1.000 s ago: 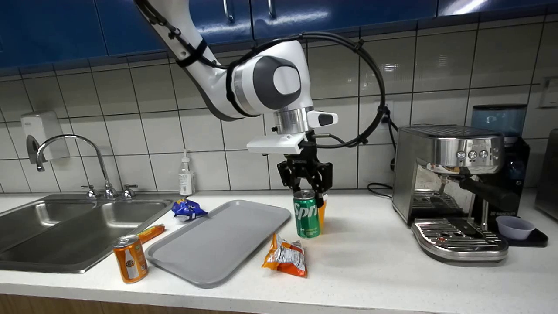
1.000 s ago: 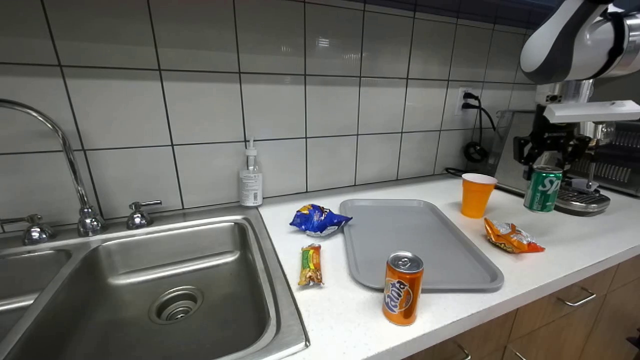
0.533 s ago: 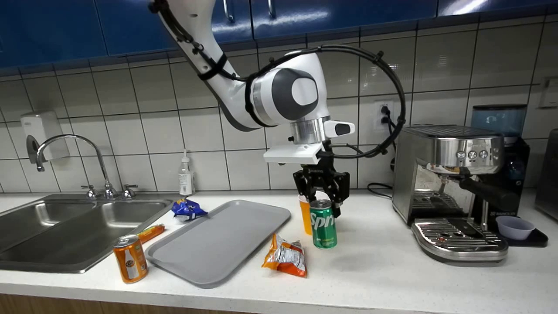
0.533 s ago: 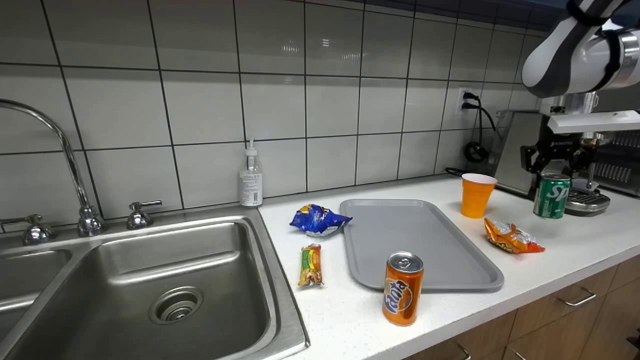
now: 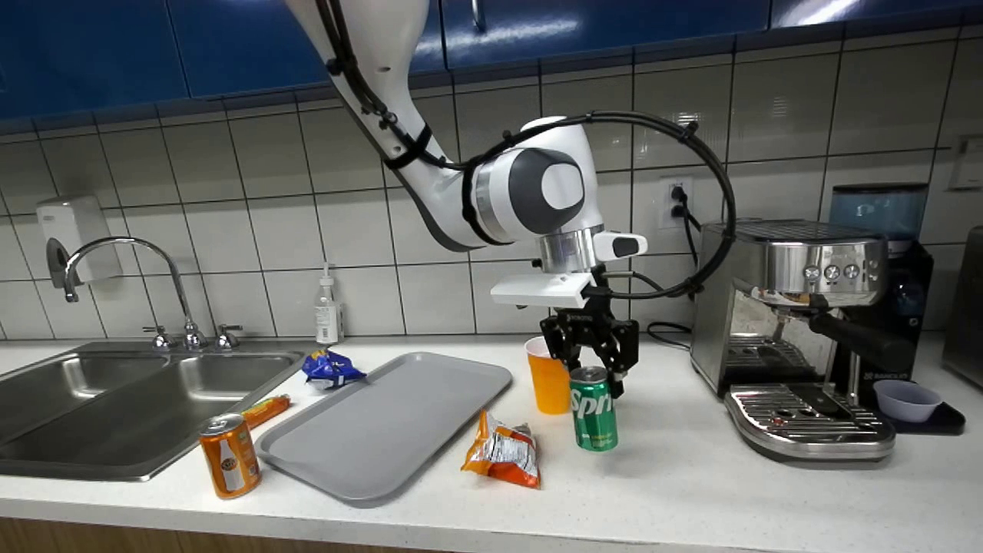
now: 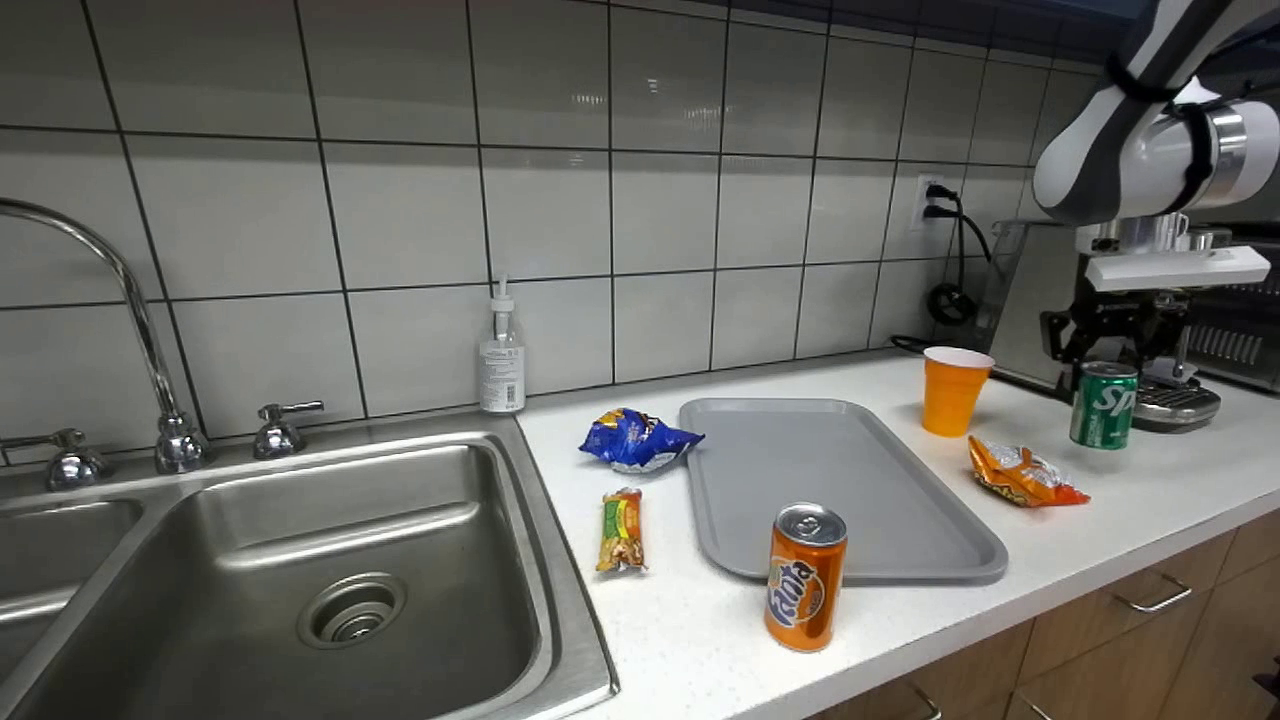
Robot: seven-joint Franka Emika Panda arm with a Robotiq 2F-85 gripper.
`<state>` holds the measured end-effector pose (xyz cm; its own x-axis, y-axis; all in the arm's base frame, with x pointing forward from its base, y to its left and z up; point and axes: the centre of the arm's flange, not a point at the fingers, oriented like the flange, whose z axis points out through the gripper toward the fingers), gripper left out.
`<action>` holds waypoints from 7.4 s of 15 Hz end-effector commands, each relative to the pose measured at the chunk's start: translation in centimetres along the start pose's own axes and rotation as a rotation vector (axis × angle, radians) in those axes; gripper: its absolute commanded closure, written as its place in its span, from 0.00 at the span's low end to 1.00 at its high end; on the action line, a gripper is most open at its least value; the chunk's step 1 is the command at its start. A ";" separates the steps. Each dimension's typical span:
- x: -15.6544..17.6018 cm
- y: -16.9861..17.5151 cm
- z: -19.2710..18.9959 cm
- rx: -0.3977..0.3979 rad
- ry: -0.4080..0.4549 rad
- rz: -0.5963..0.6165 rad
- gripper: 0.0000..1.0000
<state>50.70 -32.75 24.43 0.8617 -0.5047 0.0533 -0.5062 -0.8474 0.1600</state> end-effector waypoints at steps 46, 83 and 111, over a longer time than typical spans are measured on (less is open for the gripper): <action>7.3 -7.7 -4.4 0.069 0.107 -0.015 0.00; 5.4 -8.3 -4.8 0.126 0.061 0.033 0.99; -2.8 -23.4 -5.3 0.167 0.036 -0.089 0.99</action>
<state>59.59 -11.25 26.68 0.9090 -0.4086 0.0818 -0.4096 -0.9122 -0.0045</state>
